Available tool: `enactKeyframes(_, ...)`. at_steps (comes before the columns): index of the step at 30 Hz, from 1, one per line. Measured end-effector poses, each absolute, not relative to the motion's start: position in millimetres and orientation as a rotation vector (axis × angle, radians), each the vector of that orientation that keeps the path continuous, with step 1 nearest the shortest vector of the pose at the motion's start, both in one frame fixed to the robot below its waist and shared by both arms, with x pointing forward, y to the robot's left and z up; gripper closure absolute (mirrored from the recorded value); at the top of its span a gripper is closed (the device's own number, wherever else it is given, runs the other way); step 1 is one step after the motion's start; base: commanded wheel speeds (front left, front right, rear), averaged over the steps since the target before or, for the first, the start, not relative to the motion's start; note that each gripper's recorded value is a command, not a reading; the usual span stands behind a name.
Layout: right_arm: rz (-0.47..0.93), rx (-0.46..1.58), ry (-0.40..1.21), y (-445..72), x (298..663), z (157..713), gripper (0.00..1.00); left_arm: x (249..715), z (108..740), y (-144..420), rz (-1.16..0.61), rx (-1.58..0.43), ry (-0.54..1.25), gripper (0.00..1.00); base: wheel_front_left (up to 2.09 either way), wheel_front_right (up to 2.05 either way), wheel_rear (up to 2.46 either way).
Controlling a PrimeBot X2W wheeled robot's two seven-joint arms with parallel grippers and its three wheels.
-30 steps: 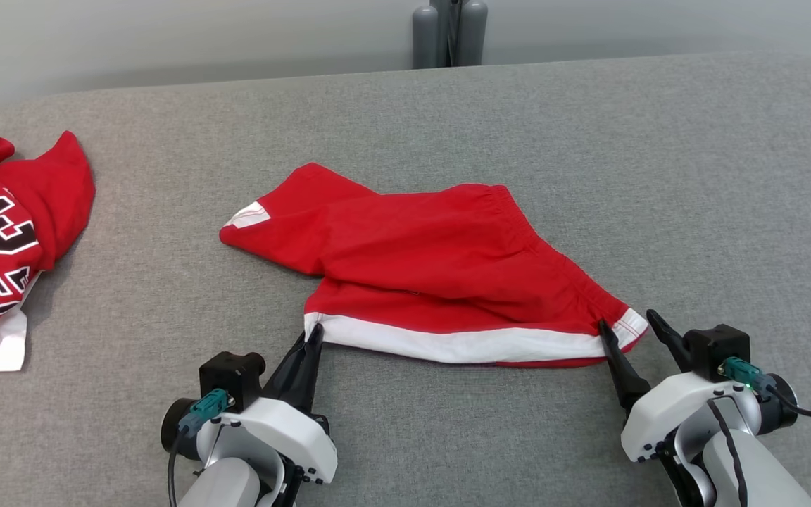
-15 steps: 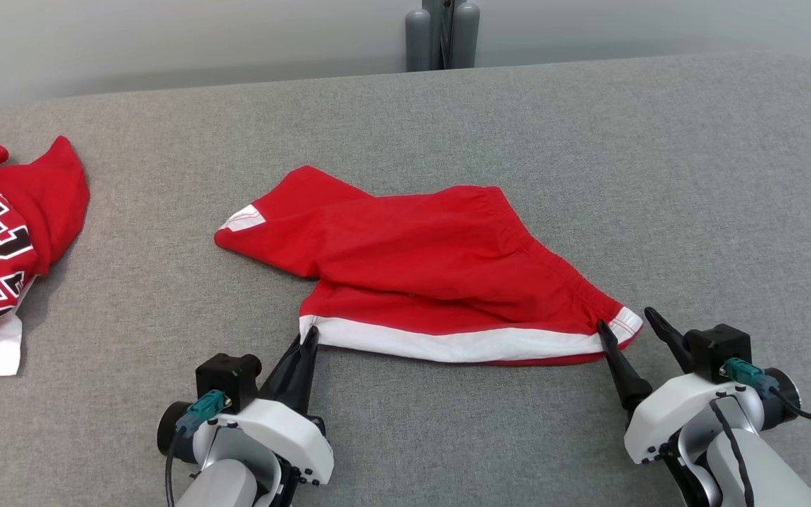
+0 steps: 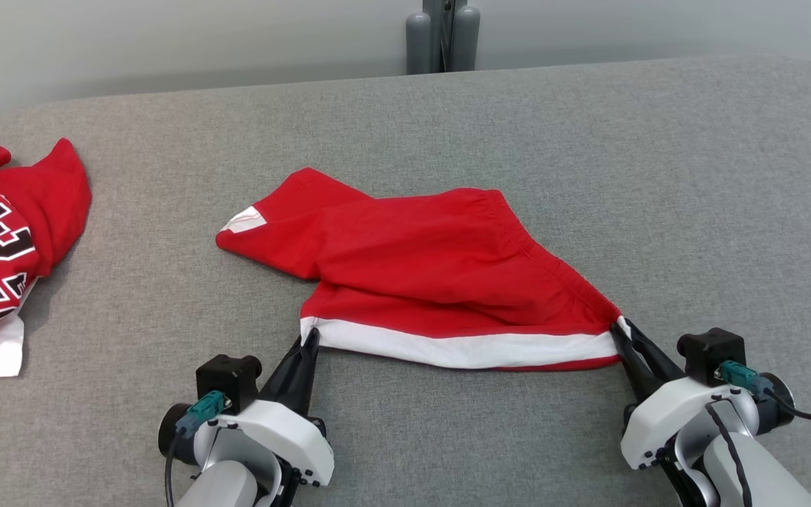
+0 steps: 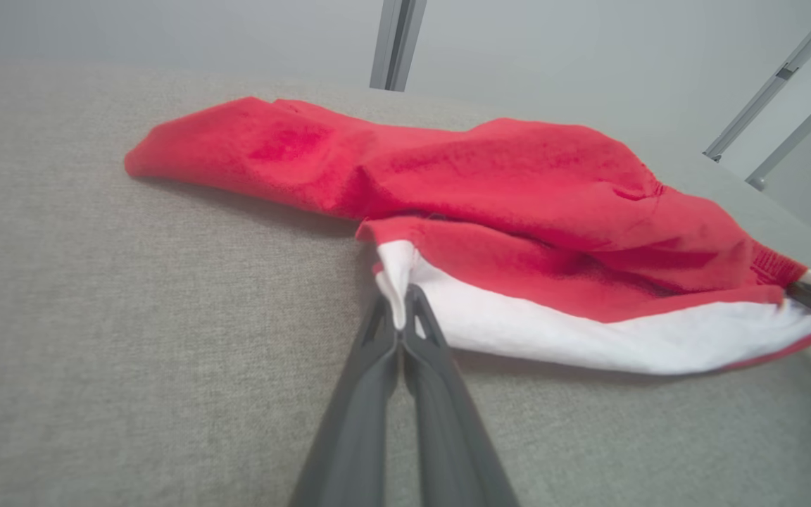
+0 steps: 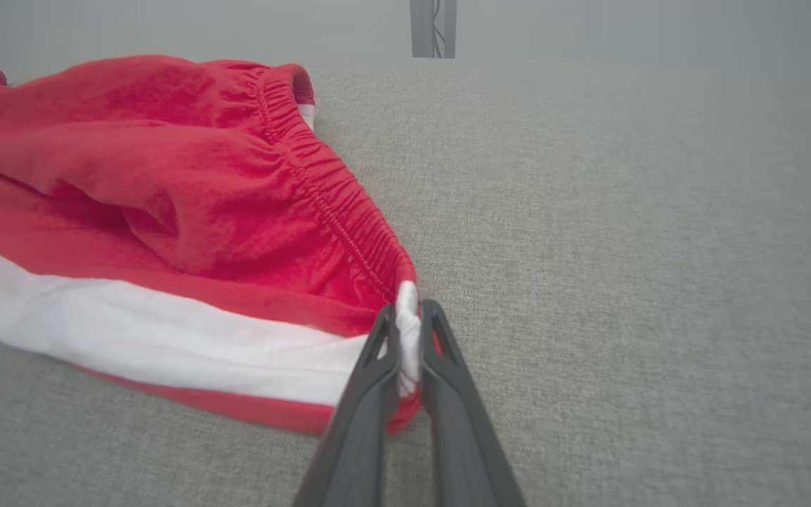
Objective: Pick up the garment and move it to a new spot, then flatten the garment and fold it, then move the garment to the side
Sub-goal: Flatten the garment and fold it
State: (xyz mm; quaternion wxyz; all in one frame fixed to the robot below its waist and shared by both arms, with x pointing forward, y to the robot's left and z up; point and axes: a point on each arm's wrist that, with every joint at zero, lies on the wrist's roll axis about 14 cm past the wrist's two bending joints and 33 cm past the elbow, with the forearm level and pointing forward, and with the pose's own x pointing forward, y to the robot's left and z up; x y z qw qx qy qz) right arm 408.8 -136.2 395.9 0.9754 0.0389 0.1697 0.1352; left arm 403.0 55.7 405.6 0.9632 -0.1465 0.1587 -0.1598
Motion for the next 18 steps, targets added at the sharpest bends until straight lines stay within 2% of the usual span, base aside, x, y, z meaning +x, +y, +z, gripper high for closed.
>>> enactKeyframes(4,0.266,0.083,0.329,-139,410,400,1.0,404,408,57,-0.32,-0.299,0.312,1.0,0.0,0.0,0.0)
enactKeyframes(8,0.25,0.176,0.29,-133,414,414,1.0,407,417,58,-0.314,-0.31,0.283,1.0,0.0,0.0,0.0)
enactKeyframes(13,0.256,0.424,0.291,-118,416,440,1.0,411,433,61,-0.307,-0.317,0.234,1.0,0.0,0.0,0.0)
enactKeyframes(18,0.261,0.567,0.22,-133,426,483,1.0,417,454,67,-0.295,-0.325,0.17,1.0,0.0,0.0,0.0)
